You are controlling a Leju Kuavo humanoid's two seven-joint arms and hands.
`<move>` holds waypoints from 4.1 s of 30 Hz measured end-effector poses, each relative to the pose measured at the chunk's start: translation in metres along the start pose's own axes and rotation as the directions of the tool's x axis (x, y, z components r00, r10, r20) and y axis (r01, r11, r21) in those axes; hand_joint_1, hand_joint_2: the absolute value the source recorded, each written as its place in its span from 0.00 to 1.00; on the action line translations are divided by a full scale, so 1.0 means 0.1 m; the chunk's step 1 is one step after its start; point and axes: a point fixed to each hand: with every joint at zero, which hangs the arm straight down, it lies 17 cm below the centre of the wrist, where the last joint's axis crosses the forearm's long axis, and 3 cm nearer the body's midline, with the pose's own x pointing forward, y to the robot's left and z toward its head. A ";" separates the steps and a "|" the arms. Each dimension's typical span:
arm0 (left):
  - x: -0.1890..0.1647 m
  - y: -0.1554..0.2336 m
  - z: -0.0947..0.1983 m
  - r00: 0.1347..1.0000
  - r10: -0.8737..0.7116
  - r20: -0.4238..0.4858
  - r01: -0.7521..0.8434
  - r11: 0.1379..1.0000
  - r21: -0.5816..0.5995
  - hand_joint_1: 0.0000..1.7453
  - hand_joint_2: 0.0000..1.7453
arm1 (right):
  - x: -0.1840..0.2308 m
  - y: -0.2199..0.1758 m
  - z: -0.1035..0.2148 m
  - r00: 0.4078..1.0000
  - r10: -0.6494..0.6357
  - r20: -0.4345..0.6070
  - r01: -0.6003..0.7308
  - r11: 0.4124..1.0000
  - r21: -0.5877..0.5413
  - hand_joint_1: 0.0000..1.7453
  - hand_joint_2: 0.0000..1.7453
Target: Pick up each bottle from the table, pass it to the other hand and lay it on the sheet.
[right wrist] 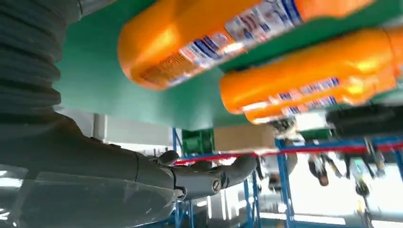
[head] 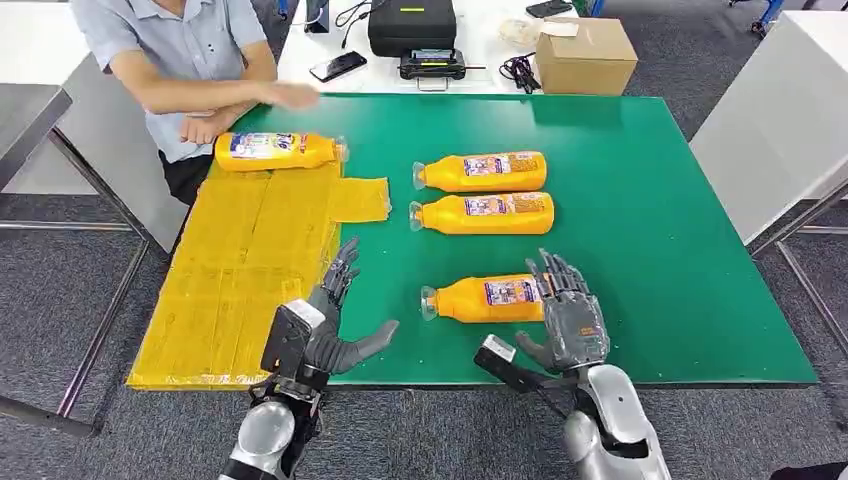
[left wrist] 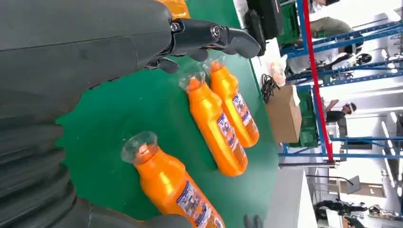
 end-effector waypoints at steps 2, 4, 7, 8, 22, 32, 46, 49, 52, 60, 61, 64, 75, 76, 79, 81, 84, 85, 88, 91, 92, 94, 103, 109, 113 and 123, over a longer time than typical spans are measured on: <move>0.01 0.00 0.00 1.000 0.001 0.000 -0.001 1.000 -0.001 0.00 1.00 | -0.05 0.03 0.00 1.000 0.007 -0.004 -0.007 1.000 0.015 0.00 1.00; 0.01 0.00 0.00 1.000 0.001 0.001 -0.001 1.000 0.000 0.00 1.00 | -0.07 0.06 0.01 1.000 0.012 -0.004 -0.012 1.000 0.028 0.00 1.00; 0.00 0.00 0.00 1.000 0.001 -0.007 -0.001 1.000 -0.003 0.00 1.00 | -0.15 0.15 0.02 0.999 0.025 -0.022 -0.023 0.997 0.067 0.00 1.00; -0.01 -0.01 0.00 1.000 0.002 -0.010 -0.002 1.000 -0.006 0.00 1.00 | -0.18 0.18 0.02 0.999 0.030 -0.027 -0.028 0.996 0.081 0.00 1.00; -0.04 -0.15 0.00 0.999 0.016 -0.045 -0.018 0.999 -0.047 0.00 1.00 | -0.50 0.52 -0.17 0.996 0.065 -0.062 -0.050 0.972 0.230 0.00 1.00; -0.06 -0.30 0.00 0.999 0.009 -0.053 -0.013 0.996 -0.089 0.00 1.00 | -0.53 0.68 -0.30 0.995 0.084 -0.052 -0.066 0.955 0.289 0.00 1.00; -0.12 -0.39 0.01 0.997 0.003 -0.071 -0.011 0.993 -0.115 0.00 1.00 | -0.58 0.92 -0.38 0.995 0.094 -0.039 -0.071 0.912 0.405 0.00 1.00; -0.14 -0.39 0.01 0.997 0.002 -0.075 -0.011 0.993 -0.117 0.00 1.00 | -0.60 0.94 -0.40 0.994 0.107 -0.036 -0.081 0.902 0.424 0.00 1.00; -0.14 -0.39 0.01 0.997 0.002 -0.076 -0.011 0.993 -0.118 0.00 1.00 | -0.61 0.96 -0.41 0.993 0.115 -0.035 -0.089 0.896 0.434 0.00 1.00; -0.15 -0.40 0.00 0.997 0.000 -0.078 -0.010 0.993 -0.121 0.00 1.00 | -0.68 0.99 -0.45 0.989 0.146 -0.027 -0.116 0.875 0.470 0.00 1.00; -0.15 -0.40 0.01 0.997 0.001 -0.078 -0.010 0.993 -0.121 0.00 1.00 | -0.68 0.99 -0.46 0.989 0.147 -0.026 -0.118 0.874 0.472 0.00 1.00; -0.15 -0.40 0.01 0.997 0.000 -0.079 -0.010 0.993 -0.122 0.00 1.00 | -0.69 0.99 -0.46 0.989 0.148 -0.027 -0.118 0.873 0.474 0.00 1.00; -0.16 -0.41 0.00 0.997 0.000 -0.079 -0.010 0.992 -0.124 0.00 1.00 | -0.75 1.07 -0.39 0.989 0.145 -0.031 -0.109 0.849 0.516 0.99 1.00; -0.16 -0.41 0.00 0.997 0.000 -0.080 -0.010 0.992 -0.126 0.00 1.00 | -0.77 1.08 -0.38 0.990 0.141 -0.033 -0.103 0.845 0.525 1.00 1.00; -0.16 -0.43 -0.01 0.997 -0.001 -0.080 -0.010 0.991 -0.133 0.00 1.00 | -0.83 1.08 -0.37 0.990 0.138 -0.032 -0.099 0.836 0.540 1.00 1.00; -0.17 -0.44 -0.02 0.997 -0.002 -0.081 -0.009 0.991 -0.136 0.00 1.00 | -0.87 1.07 -0.37 0.990 0.136 -0.031 -0.097 0.833 0.544 1.00 1.00; -0.15 -0.47 -0.03 0.997 -0.003 -0.076 -0.008 0.989 -0.146 0.00 1.00 | -0.93 1.07 -0.34 0.992 0.125 -0.034 -0.086 0.828 0.555 1.00 1.00; -0.14 -0.49 -0.04 0.997 0.001 -0.076 -0.012 0.989 -0.151 0.00 1.00 | -0.96 1.08 -0.30 0.994 0.105 -0.039 -0.065 0.823 0.565 1.00 1.00; -0.12 -0.56 -0.06 0.997 0.013 -0.074 -0.026 0.985 -0.170 0.00 1.00 | -0.98 1.09 -0.23 0.999 0.012 -0.044 0.016 0.815 0.579 1.00 1.00; -0.14 -0.63 -0.05 0.997 0.021 -0.079 -0.035 0.982 -0.188 0.00 1.00 | -1.09 1.05 -0.17 0.997 -0.031 -0.065 0.063 0.811 0.581 1.00 1.00; -0.14 -0.65 -0.06 0.997 0.023 -0.080 -0.038 0.981 -0.192 0.00 1.00 | -1.12 1.03 -0.15 0.996 -0.042 -0.074 0.077 0.813 0.578 1.00 1.00; -0.14 -0.68 -0.06 0.996 0.023 -0.081 -0.039 0.979 -0.199 0.00 1.00 | -1.16 1.01 -0.14 0.995 -0.060 -0.082 0.097 0.814 0.573 1.00 1.00; -0.15 -0.67 -0.08 0.996 0.033 -0.081 -0.047 0.984 -0.172 0.00 1.00 | -1.08 0.91 -0.12 0.966 -0.230 -0.115 0.257 0.825 0.504 1.00 1.00; -0.15 -0.37 -0.14 0.990 0.118 -0.081 -0.119 0.993 -0.008 0.00 1.00 | -0.63 0.70 -0.24 0.861 -0.495 -0.114 0.502 0.795 0.342 1.00 1.00; -0.15 -0.14 -0.12 0.973 0.224 -0.062 -0.217 0.971 0.097 0.00 1.00 | -0.22 0.53 -0.31 0.765 -0.640 -0.071 0.632 0.726 0.271 1.00 1.00; -0.50 -0.23 0.01 0.865 0.473 -0.170 -0.461 0.881 0.103 0.00 1.00 | 0.51 0.28 -0.48 0.621 -0.782 0.051 0.746 0.610 0.265 1.00 1.00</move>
